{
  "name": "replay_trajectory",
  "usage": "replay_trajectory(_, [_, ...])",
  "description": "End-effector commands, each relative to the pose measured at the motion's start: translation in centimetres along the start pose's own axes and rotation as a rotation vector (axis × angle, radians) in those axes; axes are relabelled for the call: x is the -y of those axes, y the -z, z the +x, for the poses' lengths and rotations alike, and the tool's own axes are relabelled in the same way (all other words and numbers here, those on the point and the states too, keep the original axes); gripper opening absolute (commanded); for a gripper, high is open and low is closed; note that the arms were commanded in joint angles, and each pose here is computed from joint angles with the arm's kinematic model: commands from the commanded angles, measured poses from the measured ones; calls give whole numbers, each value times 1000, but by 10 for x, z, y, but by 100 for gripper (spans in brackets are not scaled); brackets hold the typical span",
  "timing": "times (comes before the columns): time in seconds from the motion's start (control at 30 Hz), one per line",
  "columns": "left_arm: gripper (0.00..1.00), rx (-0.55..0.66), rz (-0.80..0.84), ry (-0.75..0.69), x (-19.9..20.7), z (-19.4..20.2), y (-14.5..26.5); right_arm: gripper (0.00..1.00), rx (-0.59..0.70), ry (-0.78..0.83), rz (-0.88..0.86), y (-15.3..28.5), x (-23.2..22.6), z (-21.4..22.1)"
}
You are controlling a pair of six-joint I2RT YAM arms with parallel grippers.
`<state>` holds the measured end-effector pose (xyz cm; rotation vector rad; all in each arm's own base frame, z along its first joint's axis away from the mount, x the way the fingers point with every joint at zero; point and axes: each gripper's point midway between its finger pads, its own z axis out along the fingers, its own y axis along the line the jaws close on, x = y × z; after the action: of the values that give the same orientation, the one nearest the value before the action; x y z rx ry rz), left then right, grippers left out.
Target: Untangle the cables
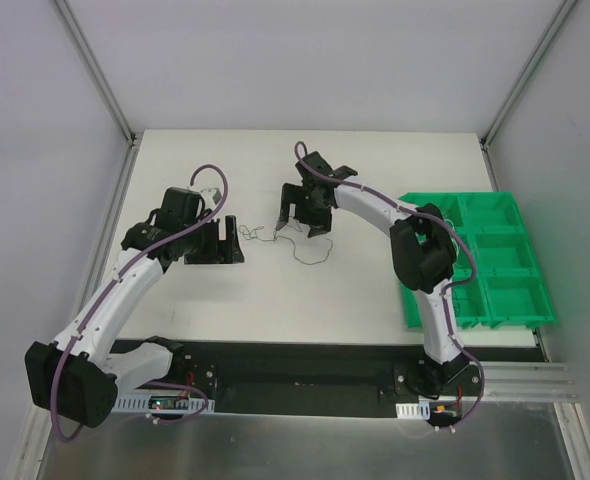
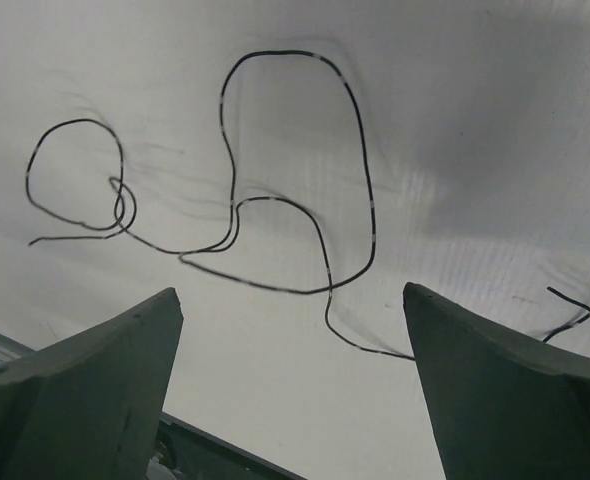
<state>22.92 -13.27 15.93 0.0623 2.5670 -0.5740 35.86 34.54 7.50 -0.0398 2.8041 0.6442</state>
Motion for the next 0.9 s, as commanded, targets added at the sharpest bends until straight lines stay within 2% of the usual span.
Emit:
replay_trajectory(0.0, [79,-19,4,-6,-2,13,5,93,-50,-133,87,-5,1,4])
replay_trajectory(0.37, [79,-19,-7,-33,-6,16,5,92,-16,-271,184,-23,-13,19])
replay_trajectory(0.5, [79,-15,-13,-46,-9,19,6,92,9,-245,164,-26,-27,19])
replay_trajectory(0.6, [79,-11,-25,-50,-12,21,6,92,38,-215,219,-31,-23,16])
replay_trajectory(0.67, [79,-14,-27,-56,-13,23,6,89,47,-219,279,-34,-13,15])
replay_trajectory(0.73, [79,-16,-27,-57,-13,25,6,81,58,-231,318,-39,-5,15])
replay_trajectory(0.87, [79,-26,-28,-63,-14,29,6,80,54,-212,400,-43,9,16])
